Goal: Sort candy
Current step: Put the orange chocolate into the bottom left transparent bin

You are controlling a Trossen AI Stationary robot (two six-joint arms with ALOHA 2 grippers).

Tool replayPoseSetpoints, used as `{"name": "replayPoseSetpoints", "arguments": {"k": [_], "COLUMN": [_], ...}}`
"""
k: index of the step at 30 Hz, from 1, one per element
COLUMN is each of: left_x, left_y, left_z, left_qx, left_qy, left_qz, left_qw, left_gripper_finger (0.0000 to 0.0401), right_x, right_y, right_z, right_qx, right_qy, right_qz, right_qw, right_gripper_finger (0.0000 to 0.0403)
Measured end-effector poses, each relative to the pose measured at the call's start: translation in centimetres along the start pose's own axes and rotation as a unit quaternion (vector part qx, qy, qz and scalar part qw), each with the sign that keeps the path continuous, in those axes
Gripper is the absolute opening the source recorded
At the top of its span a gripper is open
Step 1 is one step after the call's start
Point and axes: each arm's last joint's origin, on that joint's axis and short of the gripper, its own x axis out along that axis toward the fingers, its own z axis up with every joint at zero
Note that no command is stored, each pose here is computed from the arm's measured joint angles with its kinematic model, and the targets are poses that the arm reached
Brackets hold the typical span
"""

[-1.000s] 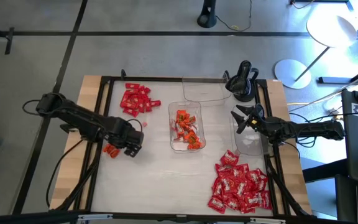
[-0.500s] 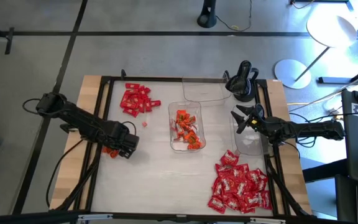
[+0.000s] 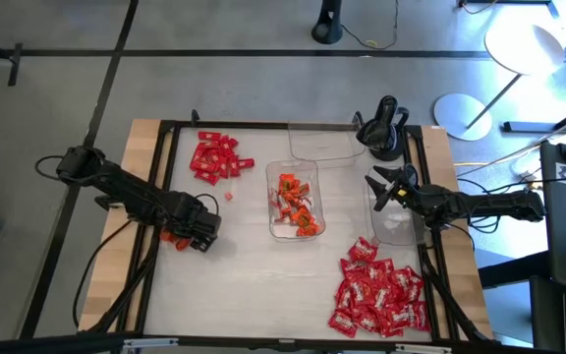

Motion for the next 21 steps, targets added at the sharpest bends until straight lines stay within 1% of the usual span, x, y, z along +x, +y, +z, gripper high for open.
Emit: {"name": "replayPoseSetpoints", "arguments": {"k": [3,9,12,15,21], "left_x": [0.0,0.0,0.0,-0.5,-3.3], "left_y": [-0.2,-0.4,-0.5,-1.0,-3.2], "left_z": [0.1,0.1,0.1,0.2,0.6], "left_qx": [0.010,0.020,0.021,0.025,0.058], "left_qy": [-0.003,-0.005,-0.007,-0.016,-0.041], "left_qz": [-0.010,-0.020,-0.024,-0.031,-0.088], "left_qw": [1.000,1.000,0.999,0.999,0.994], "left_gripper_finger": [0.0228,0.0146,0.0115,0.0096,0.0086], "right_x": [0.0,0.0,0.0,0.0,0.0], "right_y": [0.0,0.0,0.0,0.0,0.0], "right_z": [0.0,0.0,0.0,0.0,0.0], "right_qx": [0.000,0.000,0.000,0.000,0.000], "right_qy": [0.000,0.000,0.000,0.000,0.000], "right_qz": [0.000,0.000,0.000,0.000,0.000], "right_qw": [1.000,1.000,1.000,1.000,1.000], "right_gripper_finger": [0.0230,0.0230,0.0230,0.0230,0.0230]}}
